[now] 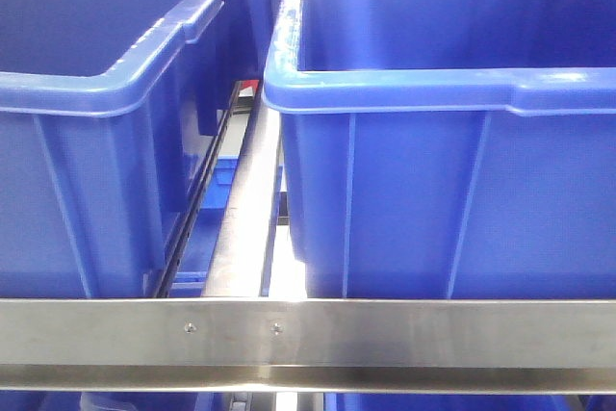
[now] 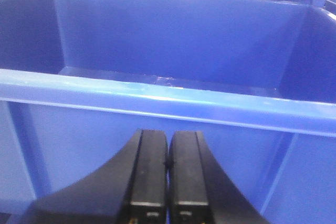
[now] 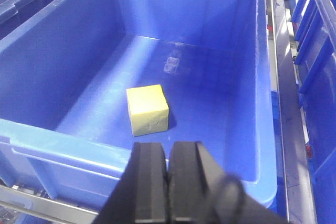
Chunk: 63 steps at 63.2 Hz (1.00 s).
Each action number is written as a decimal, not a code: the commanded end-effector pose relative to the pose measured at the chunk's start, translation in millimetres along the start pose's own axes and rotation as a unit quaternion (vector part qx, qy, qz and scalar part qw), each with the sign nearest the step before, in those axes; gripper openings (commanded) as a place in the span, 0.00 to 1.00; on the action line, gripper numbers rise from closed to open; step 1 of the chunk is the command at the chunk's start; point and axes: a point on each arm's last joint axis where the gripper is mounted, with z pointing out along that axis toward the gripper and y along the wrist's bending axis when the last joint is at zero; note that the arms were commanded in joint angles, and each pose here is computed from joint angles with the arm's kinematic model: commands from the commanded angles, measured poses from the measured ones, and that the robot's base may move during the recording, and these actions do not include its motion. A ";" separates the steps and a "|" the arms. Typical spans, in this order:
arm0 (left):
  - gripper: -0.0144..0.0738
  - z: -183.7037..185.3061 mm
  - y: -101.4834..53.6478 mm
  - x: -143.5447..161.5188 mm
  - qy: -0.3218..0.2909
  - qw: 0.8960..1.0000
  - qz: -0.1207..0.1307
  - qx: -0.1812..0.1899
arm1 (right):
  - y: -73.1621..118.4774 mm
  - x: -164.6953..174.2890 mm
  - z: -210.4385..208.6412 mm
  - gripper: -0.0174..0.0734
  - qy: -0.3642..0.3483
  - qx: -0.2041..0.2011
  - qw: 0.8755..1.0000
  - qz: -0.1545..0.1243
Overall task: Place yellow foam block on left shelf second layer
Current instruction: 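Open the right gripper to release the cube into the bin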
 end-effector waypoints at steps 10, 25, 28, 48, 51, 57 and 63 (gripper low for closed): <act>0.32 1.2 -1.4 1.2 -0.027 1.000 -0.003 0.011 | -1.9 -14.2 -2.2 0.26 -0.048 0.020 0.999 -0.011; 0.32 1.2 -1.4 1.2 -0.027 1.000 -0.003 0.011 | -6.8 9.4 4.8 0.26 -0.070 0.110 0.991 -0.004; 0.32 1.2 -1.4 1.2 -0.027 1.000 -0.003 0.011 | -7.1 18.7 6.7 0.26 -0.083 0.124 0.989 -0.004; 0.32 1.2 -1.4 1.2 -0.027 1.000 -0.003 0.011 | -4.4 91.6 32.9 0.26 -0.130 0.120 0.984 0.018; 0.32 1.3 -1.3 1.8 -0.024 1.000 -0.003 0.010 | -4.4 96.0 34.5 0.26 -0.124 0.120 0.985 0.022; 0.32 1.2 -1.4 1.2 -0.027 1.000 -0.003 0.011 | -4.4 95.2 34.3 0.26 -0.127 0.119 0.984 0.021; 0.32 1.3 -1.3 1.8 -0.024 1.000 -0.003 0.010 | -4.3 94.2 34.0 0.26 -0.133 0.119 0.984 0.020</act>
